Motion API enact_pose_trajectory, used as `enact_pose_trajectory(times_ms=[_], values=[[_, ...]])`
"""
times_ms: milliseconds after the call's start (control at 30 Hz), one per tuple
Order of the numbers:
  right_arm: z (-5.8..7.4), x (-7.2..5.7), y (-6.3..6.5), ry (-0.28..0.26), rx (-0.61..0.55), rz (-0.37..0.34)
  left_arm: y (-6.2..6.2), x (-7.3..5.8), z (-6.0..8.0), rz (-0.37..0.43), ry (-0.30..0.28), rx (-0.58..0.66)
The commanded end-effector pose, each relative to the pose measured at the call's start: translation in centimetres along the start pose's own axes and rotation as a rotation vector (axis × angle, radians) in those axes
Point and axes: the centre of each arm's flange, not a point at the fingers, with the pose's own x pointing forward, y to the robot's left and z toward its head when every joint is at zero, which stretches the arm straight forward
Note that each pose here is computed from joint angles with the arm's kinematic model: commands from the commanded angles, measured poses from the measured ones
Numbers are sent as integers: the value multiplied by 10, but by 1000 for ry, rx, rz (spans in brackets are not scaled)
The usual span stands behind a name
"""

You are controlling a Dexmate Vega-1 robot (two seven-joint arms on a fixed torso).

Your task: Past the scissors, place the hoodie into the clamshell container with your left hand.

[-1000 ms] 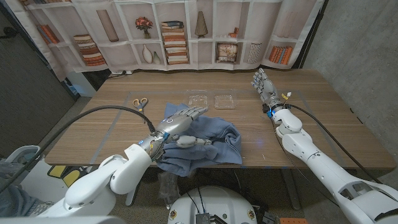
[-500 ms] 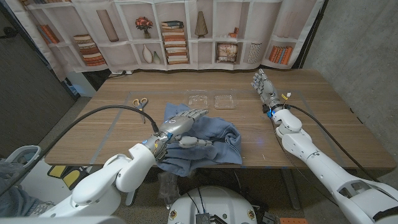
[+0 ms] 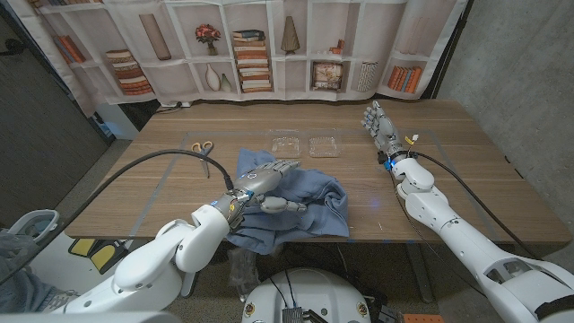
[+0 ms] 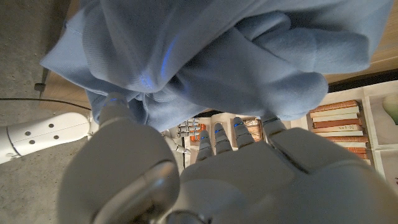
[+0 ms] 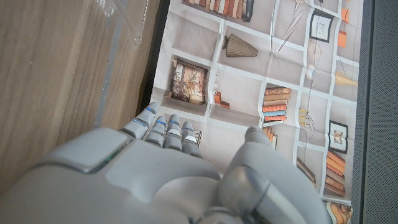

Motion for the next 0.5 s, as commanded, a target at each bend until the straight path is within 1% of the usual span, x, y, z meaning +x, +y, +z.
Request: enact_pose_trajectory(times_ms=[33,333,500], values=[[1,-1,-4,-3,2,-4,-4,7,2,-29,0,-7],[2,0,-4,-8,3,1,-9,12,5,-67,2,-11],[1,0,-5,-7,8,4,-10,12,7,-76,8,-11]])
